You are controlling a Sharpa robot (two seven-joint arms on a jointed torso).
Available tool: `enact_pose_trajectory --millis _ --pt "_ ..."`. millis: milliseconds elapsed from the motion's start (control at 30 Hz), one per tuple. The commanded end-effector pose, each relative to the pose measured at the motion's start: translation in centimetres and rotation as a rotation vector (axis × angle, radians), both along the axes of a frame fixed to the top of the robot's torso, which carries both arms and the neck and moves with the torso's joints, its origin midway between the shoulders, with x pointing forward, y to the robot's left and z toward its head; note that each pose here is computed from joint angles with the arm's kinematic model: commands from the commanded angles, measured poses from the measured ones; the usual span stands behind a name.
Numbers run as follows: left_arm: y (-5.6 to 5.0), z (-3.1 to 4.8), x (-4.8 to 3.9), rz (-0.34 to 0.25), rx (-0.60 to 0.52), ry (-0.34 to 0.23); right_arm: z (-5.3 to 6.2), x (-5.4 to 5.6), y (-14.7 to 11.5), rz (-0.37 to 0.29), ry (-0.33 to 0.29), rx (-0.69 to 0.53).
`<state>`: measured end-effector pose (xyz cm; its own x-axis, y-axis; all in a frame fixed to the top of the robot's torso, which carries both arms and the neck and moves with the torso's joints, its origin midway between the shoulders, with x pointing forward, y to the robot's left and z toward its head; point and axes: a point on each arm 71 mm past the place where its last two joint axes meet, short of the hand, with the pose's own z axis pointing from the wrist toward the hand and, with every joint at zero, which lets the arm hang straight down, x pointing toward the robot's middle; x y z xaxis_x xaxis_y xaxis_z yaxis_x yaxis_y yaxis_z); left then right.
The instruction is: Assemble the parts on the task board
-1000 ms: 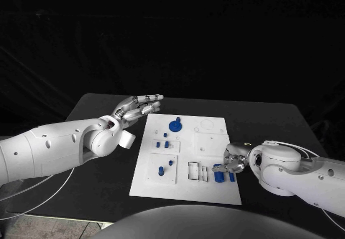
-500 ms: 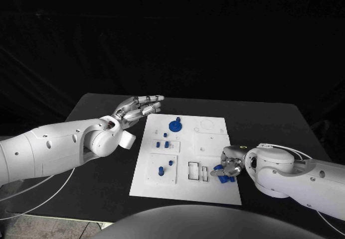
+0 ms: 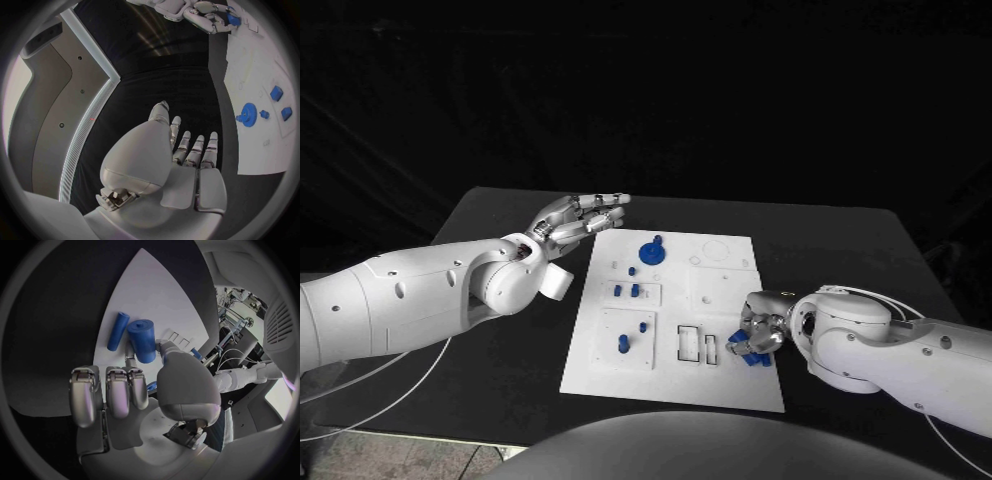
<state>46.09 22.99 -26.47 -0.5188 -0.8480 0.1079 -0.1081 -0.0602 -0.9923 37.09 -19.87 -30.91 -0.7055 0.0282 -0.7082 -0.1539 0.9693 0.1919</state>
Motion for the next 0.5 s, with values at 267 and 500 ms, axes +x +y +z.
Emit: enact_pose_trajectory --millis 267,500 --pt "0.0 0.0 -0.1 -0.014 -0.012 0.007 0.7 -0.8 0.1 -0.206 0.203 0.241" --pt "-0.4 -0.06 -0.05 -0.02 -0.013 0.009 1.9 -0.4 0.8 -0.294 0.312 0.339"
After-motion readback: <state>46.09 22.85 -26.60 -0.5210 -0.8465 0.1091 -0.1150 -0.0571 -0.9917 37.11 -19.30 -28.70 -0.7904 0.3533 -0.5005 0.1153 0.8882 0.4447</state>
